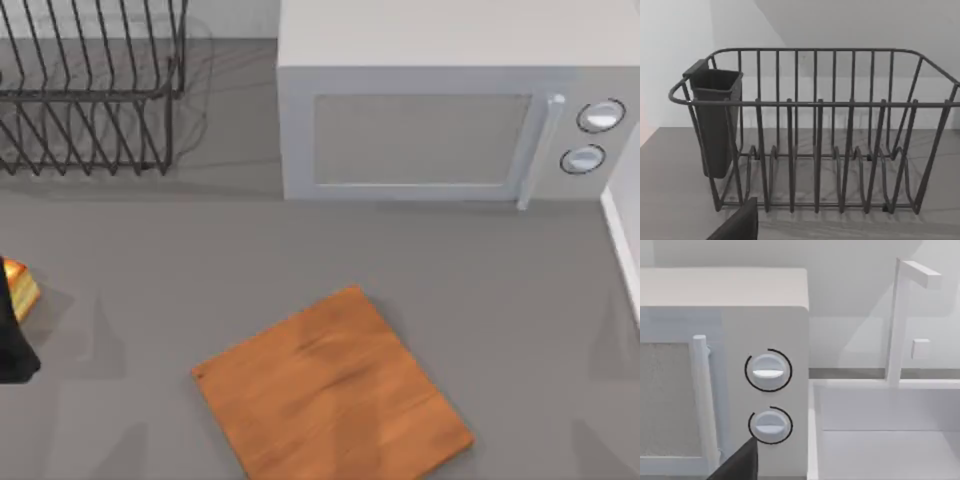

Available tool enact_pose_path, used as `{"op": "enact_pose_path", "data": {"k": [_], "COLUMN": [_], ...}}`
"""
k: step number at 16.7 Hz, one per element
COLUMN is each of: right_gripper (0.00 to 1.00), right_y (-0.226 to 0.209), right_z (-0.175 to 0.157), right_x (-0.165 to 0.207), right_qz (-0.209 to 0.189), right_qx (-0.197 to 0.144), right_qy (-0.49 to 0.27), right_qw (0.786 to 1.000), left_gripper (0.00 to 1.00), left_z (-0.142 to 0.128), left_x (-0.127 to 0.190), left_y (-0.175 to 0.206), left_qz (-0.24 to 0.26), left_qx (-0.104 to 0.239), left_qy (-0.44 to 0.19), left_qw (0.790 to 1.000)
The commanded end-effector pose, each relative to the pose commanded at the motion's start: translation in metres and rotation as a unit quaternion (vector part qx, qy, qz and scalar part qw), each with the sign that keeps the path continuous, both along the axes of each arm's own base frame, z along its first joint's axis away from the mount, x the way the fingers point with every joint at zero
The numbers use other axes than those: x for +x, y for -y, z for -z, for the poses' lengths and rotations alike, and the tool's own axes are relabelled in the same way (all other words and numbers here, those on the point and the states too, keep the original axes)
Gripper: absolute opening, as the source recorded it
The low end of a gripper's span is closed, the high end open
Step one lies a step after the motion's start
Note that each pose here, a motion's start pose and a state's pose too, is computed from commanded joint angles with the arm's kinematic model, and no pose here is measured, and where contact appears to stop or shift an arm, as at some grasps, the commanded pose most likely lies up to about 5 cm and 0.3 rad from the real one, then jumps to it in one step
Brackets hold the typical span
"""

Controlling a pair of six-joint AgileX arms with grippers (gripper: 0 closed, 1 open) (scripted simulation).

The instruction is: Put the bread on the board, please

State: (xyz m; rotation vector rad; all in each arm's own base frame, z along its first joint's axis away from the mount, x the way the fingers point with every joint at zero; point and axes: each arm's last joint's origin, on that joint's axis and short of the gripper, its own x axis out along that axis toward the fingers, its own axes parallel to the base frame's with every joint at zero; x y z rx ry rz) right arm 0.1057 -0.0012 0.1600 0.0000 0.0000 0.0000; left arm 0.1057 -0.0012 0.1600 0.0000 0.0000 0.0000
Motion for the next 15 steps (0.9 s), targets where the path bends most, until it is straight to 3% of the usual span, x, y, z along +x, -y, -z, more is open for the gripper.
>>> {"op": "enact_pose_path", "data": {"k": [5,9,12,15], "right_gripper": [1.00,1.00,1.00,1.00], "right_y": [0.000,0.000,0.000,0.000], "right_z": [0.000,0.000,0.000,0.000], "right_x": [0.000,0.000,0.000,0.000], "right_qz": [0.000,0.000,0.000,0.000], "right_qx": [0.000,0.000,0.000,0.000], "right_qy": [0.000,0.000,0.000,0.000], "right_qw": [1.000,1.000,1.000,1.000], "left_gripper": [1.00,1.00,1.00,1.00], "left_z": [-0.011,-0.042,-0.064,-0.073], "left_x": [0.001,0.011,0.037,0.078], "left_y": [-0.001,-0.003,-0.006,-0.011], "left_qz": [-0.004,-0.006,0.002,0.020], "left_qx": [0.010,0.043,0.073,0.099], "left_qy": [-0.023,-0.116,-0.232,-0.367], "left_qw": [1.000,0.992,0.970,0.925]}}
